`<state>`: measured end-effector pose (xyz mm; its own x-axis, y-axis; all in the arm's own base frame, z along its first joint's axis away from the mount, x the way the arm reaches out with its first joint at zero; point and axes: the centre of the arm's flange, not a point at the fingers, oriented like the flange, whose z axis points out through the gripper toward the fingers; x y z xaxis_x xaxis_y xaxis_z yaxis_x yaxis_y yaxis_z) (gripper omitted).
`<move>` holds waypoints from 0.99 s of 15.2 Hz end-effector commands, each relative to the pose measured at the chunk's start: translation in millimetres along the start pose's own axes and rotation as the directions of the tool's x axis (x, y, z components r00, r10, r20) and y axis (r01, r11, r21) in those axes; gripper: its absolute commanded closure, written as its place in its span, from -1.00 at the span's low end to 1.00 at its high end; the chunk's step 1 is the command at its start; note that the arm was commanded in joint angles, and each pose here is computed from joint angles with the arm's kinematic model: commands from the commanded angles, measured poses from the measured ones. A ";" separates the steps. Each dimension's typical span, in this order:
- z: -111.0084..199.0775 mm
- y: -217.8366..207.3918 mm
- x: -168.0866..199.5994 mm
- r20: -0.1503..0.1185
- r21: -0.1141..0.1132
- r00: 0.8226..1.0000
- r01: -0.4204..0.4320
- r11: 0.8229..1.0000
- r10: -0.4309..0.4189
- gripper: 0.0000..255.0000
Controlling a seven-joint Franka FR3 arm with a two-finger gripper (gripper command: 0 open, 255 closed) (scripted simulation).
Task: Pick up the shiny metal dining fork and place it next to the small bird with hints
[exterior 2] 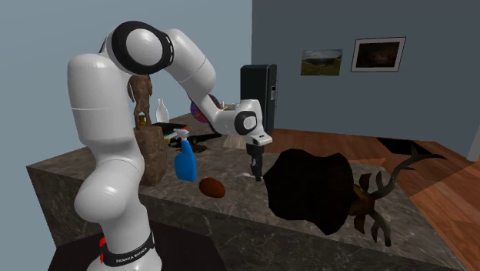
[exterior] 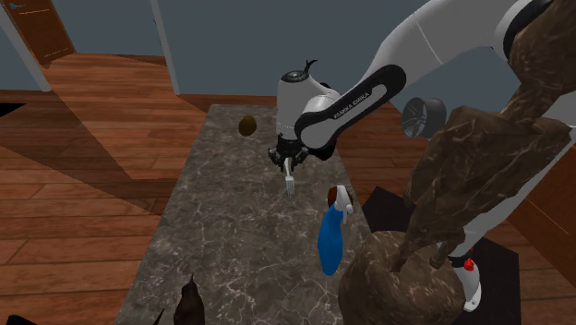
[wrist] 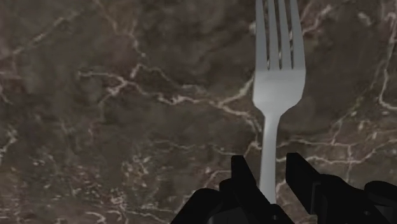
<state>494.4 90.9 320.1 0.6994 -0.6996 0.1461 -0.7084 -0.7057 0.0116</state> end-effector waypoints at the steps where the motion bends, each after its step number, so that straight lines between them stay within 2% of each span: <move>1: -10.4 0.5 1.5 0.000 0.000 1.000 0.000 1.000 0.000 1.00; 15: -83.5 1.4 12.3 0.000 0.000 1.000 0.000 1.000 0.000 1.00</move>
<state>493.8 90.9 398.6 0.6993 -0.6997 0.1463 -0.7085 -0.7056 0.0116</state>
